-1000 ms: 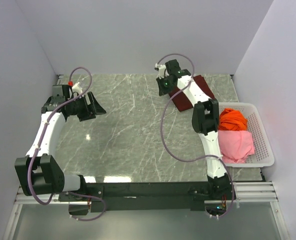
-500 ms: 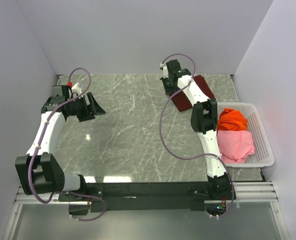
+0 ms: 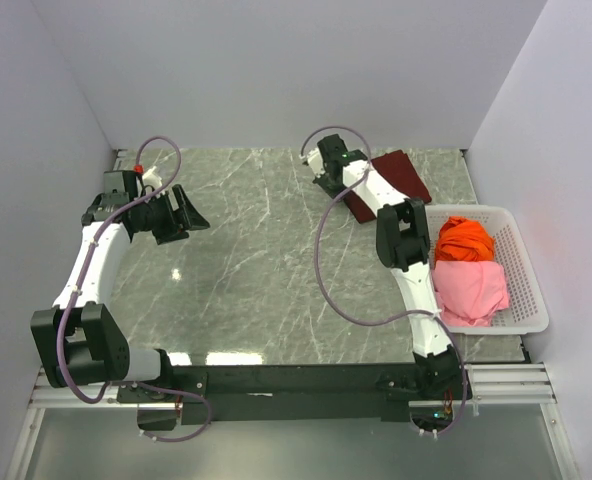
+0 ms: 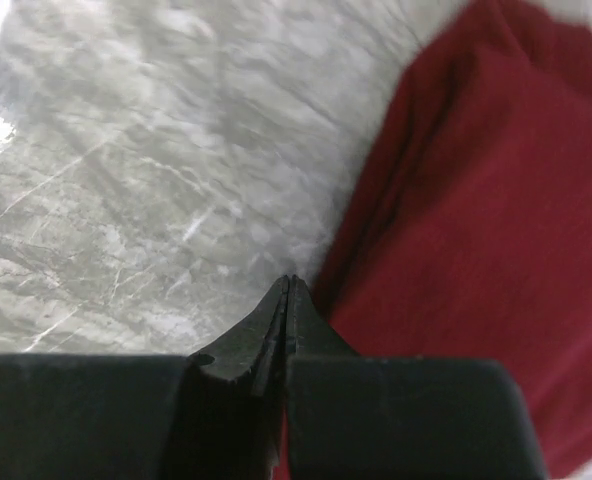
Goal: Fold and stack the t-shirts
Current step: Neatly place the folded tshirt to the corner
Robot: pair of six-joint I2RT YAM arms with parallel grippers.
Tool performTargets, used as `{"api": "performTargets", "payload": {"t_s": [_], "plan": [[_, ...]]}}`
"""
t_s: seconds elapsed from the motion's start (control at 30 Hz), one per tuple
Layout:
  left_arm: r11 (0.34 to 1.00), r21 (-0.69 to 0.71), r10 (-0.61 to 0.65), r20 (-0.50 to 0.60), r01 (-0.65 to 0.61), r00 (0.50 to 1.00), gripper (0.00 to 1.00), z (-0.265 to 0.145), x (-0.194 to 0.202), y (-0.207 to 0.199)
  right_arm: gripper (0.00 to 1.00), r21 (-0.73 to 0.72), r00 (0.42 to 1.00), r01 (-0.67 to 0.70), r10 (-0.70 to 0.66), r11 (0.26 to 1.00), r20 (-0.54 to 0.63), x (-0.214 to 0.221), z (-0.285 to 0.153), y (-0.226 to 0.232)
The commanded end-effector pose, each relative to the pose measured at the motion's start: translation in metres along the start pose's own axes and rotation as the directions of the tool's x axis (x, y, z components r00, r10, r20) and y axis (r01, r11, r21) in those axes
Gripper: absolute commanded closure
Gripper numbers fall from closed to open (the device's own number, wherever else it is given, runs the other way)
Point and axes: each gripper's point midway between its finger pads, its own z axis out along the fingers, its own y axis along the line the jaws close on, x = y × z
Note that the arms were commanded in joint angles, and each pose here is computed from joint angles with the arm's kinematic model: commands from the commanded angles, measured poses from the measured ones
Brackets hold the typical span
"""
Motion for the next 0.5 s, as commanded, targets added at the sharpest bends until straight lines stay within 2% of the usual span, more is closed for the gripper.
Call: {"api": "performTargets", "payload": {"t_s": [0.0, 0.27, 0.47], "plan": [[1.000, -0.007, 0.029, 0.037, -0.028, 0.999, 0.22, -0.005, -0.005, 0.001, 1.00, 0.132, 0.973, 0.209, -0.219, 0.969, 0.067, -0.034, -0.026, -0.028], [0.999, -0.018, 0.032, 0.042, -0.031, 0.999, 0.22, -0.006, -0.005, 0.004, 1.00, 0.174, 0.892, 0.436, -0.450, 0.883, 0.048, -0.040, 0.004, -0.032], [0.999, -0.025, 0.034, 0.044, -0.033, 0.998, 0.21, -0.008, -0.006, 0.006, 1.00, 0.155, 0.862, 0.500, -0.506, 0.852, 0.003, -0.024, 0.017, -0.034]]}}
